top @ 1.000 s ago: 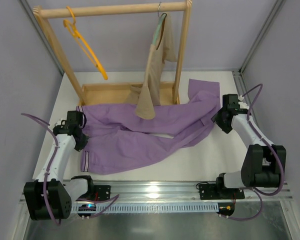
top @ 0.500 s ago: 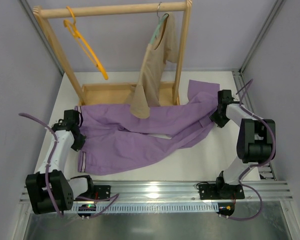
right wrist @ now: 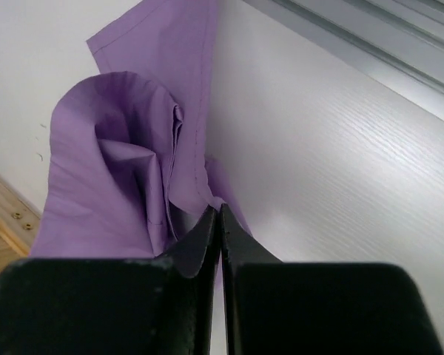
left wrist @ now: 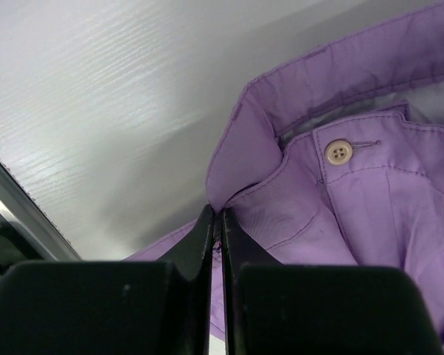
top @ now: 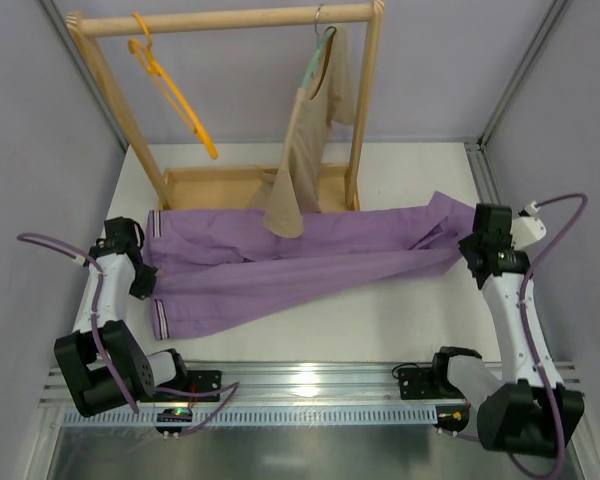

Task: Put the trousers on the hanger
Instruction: Fold the trousers

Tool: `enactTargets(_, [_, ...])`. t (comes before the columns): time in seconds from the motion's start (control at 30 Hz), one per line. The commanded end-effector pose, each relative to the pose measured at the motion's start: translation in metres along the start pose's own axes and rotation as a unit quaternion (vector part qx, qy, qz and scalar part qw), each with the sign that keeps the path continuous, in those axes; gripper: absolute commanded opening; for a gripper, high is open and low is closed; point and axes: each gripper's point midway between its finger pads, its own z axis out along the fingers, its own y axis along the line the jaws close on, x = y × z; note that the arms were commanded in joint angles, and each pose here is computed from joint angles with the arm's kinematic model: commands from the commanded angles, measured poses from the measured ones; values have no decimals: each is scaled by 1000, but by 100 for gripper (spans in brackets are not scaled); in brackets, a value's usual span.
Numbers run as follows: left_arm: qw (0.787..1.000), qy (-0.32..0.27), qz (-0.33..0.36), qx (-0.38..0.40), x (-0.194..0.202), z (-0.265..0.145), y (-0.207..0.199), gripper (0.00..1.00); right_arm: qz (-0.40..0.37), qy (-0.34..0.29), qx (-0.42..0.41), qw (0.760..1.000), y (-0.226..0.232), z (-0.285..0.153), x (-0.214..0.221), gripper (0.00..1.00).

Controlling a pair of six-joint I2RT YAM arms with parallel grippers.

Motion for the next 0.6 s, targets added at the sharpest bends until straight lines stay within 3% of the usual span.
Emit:
enactTargets(0.0, [999,-43,-1,-14,-22,10,5,0,43,8,87,995,-74,0,46,5])
enactTargets(0.13, [997,-61,8,-34,-37,6,15,0,84,17,117,989,-110,-13,75,11])
enactTargets(0.2, [997,-68,10,-37,-43,4,19,0,99,5,110,989,-112,-20,71,27])
enactTargets(0.3, [997,-68,6,-40,-50,4,23,2,121,-28,99,987,-107,-37,48,44])
enactTargets(0.4, [997,-63,6,-44,-57,4,23,10,124,-41,82,988,-95,-49,29,51])
enactTargets(0.57, [998,-56,14,-33,-67,-4,13,39,47,-44,45,997,-61,-30,8,61])
